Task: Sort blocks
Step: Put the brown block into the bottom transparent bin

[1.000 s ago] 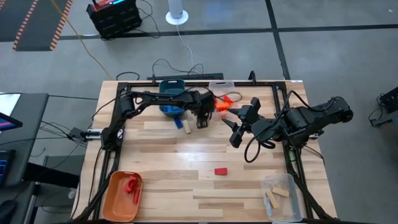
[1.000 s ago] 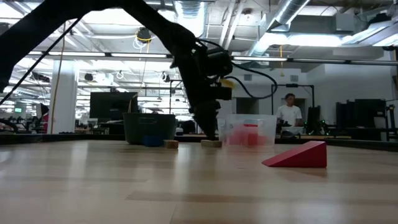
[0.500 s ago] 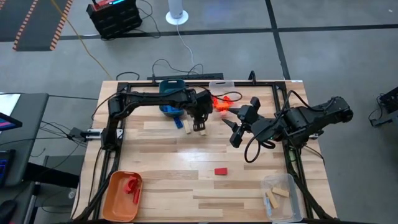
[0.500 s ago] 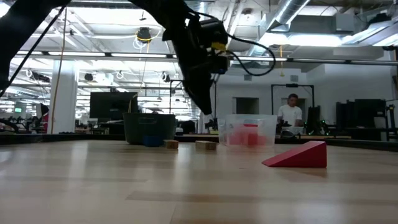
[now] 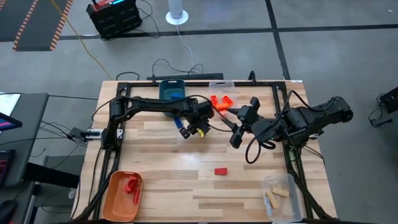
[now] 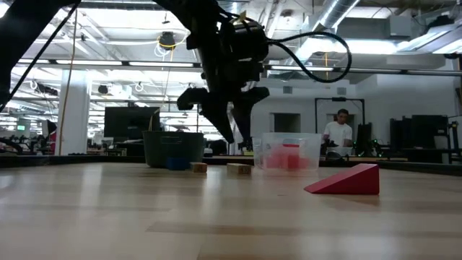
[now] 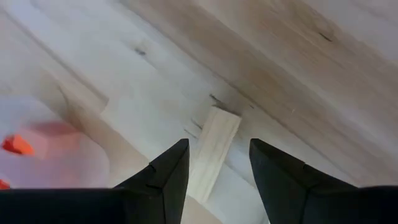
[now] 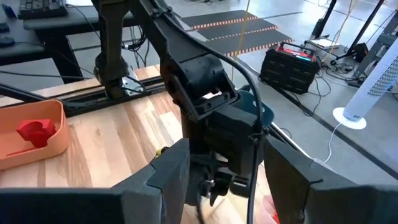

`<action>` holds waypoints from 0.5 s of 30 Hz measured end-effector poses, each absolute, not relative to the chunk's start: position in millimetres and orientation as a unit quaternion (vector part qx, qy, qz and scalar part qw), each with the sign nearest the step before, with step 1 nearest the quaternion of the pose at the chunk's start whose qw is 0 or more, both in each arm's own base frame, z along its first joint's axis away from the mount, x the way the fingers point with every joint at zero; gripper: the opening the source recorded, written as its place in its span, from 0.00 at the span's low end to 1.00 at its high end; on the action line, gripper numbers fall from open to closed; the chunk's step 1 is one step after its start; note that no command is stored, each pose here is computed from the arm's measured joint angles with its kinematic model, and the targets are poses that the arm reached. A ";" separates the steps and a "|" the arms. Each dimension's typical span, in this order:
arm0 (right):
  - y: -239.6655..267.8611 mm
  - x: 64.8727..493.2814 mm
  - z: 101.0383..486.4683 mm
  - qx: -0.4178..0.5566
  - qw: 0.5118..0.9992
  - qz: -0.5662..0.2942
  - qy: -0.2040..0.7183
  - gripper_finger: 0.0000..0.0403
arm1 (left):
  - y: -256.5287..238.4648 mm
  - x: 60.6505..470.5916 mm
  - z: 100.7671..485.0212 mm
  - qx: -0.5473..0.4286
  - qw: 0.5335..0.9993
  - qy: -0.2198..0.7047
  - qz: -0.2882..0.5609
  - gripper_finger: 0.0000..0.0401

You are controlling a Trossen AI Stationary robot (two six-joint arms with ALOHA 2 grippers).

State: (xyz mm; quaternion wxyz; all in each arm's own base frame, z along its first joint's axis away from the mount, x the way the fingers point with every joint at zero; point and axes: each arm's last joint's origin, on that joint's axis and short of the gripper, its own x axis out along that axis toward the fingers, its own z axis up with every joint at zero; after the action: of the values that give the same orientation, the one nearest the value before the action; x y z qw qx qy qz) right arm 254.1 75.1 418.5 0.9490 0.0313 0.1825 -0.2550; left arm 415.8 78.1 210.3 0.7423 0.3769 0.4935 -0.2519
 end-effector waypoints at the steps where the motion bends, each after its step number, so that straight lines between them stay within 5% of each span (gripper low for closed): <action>1: 75.1 254.1 418.5 0.031 0.949 -0.255 0.183 0.48 | 77.9 416.2 210.1 0.385 0.739 0.490 -0.256 0.41; 15: 74.9 254.1 418.4 0.031 0.949 -0.255 0.183 0.48 | 77.5 429.0 170.0 0.407 0.704 0.523 -0.257 0.41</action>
State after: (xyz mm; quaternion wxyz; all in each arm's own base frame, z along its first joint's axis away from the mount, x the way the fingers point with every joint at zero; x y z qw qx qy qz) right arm 254.1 74.9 418.4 0.9488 0.0310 0.1833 -0.2554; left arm 429.0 77.5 170.0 0.7038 0.4067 0.5228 -0.2568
